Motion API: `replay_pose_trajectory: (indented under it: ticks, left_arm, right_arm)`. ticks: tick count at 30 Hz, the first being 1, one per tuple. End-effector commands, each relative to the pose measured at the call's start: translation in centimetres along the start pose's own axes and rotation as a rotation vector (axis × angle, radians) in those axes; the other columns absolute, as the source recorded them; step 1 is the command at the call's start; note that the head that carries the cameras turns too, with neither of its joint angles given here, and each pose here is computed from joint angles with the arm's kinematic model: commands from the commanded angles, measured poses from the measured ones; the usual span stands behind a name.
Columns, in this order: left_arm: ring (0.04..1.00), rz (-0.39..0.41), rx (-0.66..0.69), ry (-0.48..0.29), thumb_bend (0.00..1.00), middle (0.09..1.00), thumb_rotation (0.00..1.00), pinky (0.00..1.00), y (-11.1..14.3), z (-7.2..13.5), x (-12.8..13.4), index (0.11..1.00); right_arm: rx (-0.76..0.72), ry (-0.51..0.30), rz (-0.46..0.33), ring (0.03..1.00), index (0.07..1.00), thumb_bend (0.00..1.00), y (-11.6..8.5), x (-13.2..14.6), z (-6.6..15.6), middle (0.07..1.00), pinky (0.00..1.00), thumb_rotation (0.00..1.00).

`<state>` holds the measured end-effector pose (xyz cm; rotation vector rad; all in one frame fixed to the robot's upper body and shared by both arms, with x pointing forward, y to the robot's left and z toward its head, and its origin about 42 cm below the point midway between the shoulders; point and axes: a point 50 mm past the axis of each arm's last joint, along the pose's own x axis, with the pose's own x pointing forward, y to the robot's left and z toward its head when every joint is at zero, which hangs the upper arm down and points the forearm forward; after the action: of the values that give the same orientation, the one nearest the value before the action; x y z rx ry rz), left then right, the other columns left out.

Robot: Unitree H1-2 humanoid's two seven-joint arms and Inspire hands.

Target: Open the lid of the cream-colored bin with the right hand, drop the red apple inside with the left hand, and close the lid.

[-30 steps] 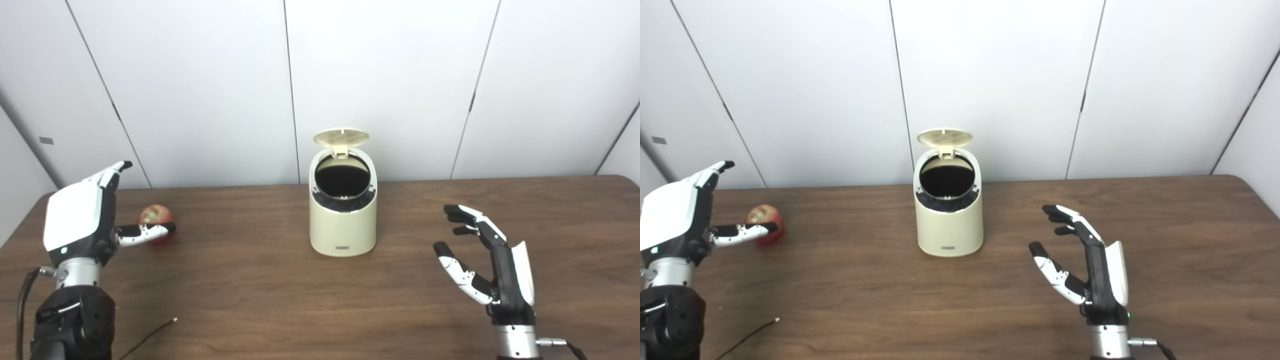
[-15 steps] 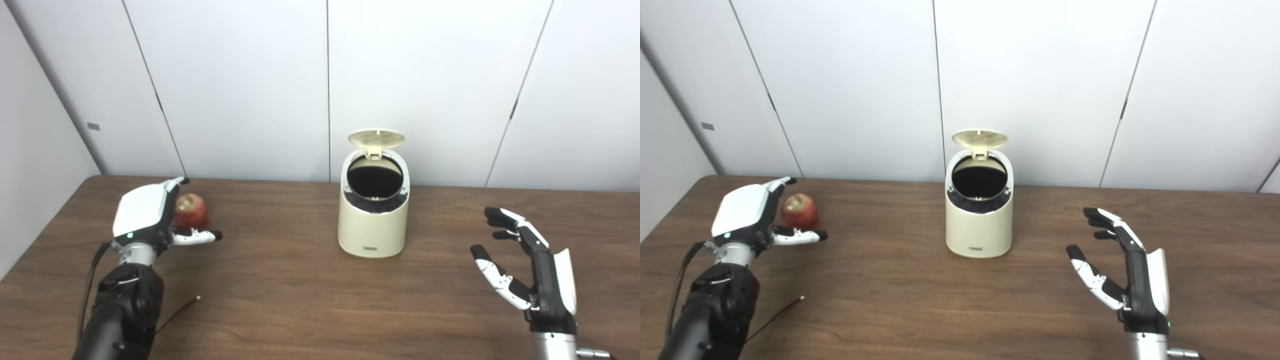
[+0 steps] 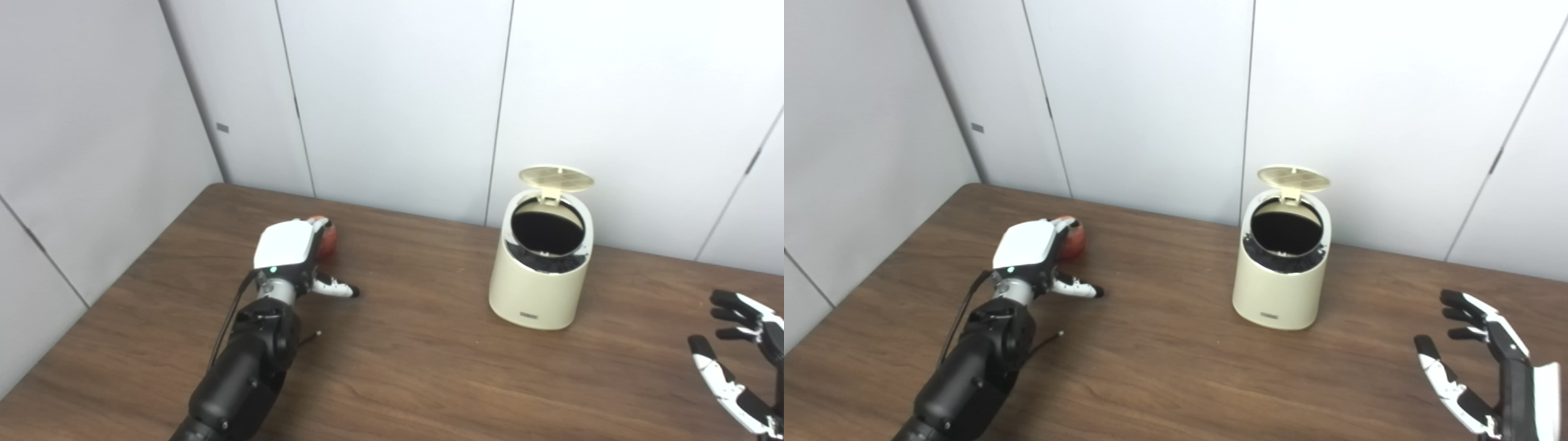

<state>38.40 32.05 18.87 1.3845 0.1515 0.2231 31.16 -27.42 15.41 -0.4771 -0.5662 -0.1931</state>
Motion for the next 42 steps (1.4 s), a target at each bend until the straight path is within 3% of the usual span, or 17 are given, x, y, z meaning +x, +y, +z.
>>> replay_pose_trajectory:
  ticks: [1, 6, 14, 26, 30, 37, 42]
  left_arm:
    - [0.934, 0.111, 0.022, 0.000, 1.00, 0.917, 0.42, 0.88, 2.2, 0.9, 1.3, 0.910]
    - [0.936, 0.150, 0.033, 0.016, 1.00, 0.916, 0.43, 0.89, 2.3, 1.1, 1.4, 0.913]
    - [0.941, 0.209, 0.063, 0.039, 1.00, 0.921, 0.45, 0.92, 2.8, 0.7, 1.3, 0.928]
    - [0.928, 0.273, 0.063, 0.033, 1.00, 0.911, 0.43, 0.89, 4.5, 0.8, 1.1, 0.901]
    - [0.921, 0.245, 0.062, 0.049, 1.00, 0.906, 0.41, 0.87, 4.8, 0.8, 2.0, 0.891]
    - [0.829, 0.161, 0.123, 0.077, 1.00, 0.873, 0.29, 0.68, 5.0, 1.1, 3.8, 0.883]
    - [0.809, 0.121, 0.145, 0.102, 1.00, 0.857, 0.25, 0.67, 4.9, 1.0, 4.9, 0.870]
  right_arm:
    - [0.020, -0.046, -0.014, 0.687, 0.698, 0.16, -0.9, 0.5, 0.5, 0.716, 0.54, 0.33]
    - [0.040, -0.030, -0.022, 0.660, 0.673, 0.22, -1.0, 0.6, 0.2, 0.696, 0.50, 0.55]
    - [0.031, -0.014, -0.013, 0.658, 0.669, 0.34, -1.0, 0.6, -0.4, 0.698, 0.49, 0.74]
    - [0.032, -0.011, -0.005, 0.648, 0.670, 0.45, -0.7, 0.5, -0.4, 0.694, 0.47, 0.82]
    - [0.022, -0.013, -0.007, 0.639, 0.664, 0.49, -0.8, 0.5, -0.5, 0.682, 0.46, 0.84]
    - [0.021, -0.014, -0.009, 0.624, 0.656, 0.54, -0.8, 0.4, -0.3, 0.674, 0.44, 0.87]
    - [0.017, -0.017, -0.010, 0.624, 0.658, 0.56, -0.8, 0.4, -0.4, 0.675, 0.44, 0.88]
